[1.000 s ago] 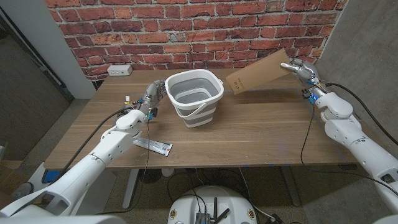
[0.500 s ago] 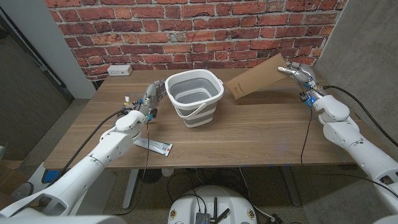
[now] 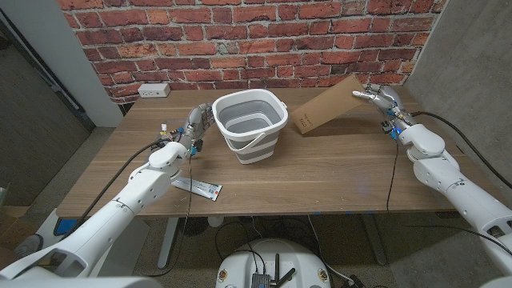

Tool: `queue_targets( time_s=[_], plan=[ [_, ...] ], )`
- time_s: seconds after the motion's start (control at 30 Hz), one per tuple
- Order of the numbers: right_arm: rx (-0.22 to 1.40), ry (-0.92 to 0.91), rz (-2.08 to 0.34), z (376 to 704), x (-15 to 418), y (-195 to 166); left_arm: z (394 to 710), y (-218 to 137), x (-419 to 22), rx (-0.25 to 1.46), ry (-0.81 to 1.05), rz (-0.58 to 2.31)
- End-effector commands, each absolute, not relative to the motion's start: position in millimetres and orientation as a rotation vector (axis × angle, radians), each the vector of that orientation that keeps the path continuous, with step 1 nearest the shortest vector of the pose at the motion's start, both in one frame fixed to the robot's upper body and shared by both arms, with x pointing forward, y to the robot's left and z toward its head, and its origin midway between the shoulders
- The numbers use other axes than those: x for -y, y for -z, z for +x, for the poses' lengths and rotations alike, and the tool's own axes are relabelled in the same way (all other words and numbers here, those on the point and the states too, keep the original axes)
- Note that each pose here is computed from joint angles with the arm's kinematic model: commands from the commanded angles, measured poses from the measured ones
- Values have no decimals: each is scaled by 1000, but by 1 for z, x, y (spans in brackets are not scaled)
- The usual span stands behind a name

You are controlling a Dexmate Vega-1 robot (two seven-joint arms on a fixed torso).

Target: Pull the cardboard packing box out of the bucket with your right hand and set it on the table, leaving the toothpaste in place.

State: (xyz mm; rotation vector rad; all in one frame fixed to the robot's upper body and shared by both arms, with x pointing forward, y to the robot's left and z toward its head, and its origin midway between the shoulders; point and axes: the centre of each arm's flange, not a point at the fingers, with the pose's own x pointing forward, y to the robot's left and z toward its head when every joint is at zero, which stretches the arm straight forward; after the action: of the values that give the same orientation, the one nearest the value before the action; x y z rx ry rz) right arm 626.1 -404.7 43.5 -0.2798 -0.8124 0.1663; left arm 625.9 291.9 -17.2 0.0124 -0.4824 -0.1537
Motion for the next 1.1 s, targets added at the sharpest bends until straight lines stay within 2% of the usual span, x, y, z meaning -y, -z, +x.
queue_targets(
  time_s=[0.03, 0.67, 1.1],
  plan=[
    [800, -147, -311, 631, 403, -36, 633, 11, -288, 485, 170, 18],
    [782, -158, -329, 632, 409, -23, 637, 8, -287, 477, 171, 23],
    [725, -177, -472, 617, 408, -28, 636, 11, -290, 474, 156, 13]
  ],
)
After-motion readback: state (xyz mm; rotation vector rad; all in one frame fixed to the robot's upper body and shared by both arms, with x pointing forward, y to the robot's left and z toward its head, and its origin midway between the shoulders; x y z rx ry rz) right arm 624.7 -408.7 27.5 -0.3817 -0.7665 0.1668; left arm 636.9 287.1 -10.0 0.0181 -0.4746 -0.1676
